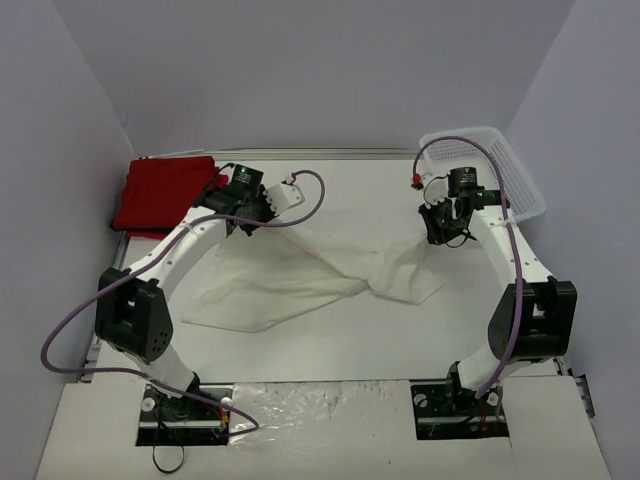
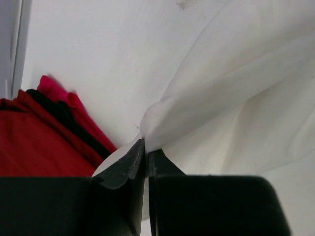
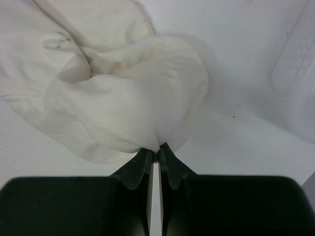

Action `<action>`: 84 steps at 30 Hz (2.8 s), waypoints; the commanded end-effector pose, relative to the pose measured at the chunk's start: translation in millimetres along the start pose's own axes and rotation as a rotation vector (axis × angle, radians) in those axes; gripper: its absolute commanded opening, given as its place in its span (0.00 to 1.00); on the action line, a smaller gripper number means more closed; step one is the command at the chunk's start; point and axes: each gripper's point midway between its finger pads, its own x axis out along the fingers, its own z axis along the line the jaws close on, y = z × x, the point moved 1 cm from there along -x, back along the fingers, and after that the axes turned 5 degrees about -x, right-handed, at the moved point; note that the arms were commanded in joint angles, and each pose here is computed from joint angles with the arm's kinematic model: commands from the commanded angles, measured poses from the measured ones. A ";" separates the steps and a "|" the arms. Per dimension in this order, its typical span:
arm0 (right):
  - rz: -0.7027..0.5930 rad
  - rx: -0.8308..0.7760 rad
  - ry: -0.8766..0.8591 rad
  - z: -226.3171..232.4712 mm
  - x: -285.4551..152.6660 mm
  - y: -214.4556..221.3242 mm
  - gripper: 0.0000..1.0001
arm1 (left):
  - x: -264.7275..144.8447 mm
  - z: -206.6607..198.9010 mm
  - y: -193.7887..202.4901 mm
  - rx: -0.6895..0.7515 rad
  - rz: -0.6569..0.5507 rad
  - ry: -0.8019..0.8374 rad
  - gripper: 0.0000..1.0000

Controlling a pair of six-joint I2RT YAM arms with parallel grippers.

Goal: Fold and stack the t-shirts
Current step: Flatten out the tshirt

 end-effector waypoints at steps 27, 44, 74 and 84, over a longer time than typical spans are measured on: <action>-0.031 0.010 -0.040 19.6 -15.8 17.3 0.00 | -55.3 -118.2 107.5 -0.066 0.154 0.218 0.34; -0.005 0.049 -0.089 29.4 12.1 32.3 0.00 | -24.0 -119.6 139.0 -0.006 0.229 0.168 0.45; -0.022 0.039 -0.026 16.1 3.1 20.5 0.00 | -17.3 -58.4 120.9 -0.100 0.191 -0.033 0.02; -0.157 -0.004 0.173 -33.7 -62.5 -49.7 0.00 | -103.4 32.0 37.6 -0.310 -0.047 -0.314 0.02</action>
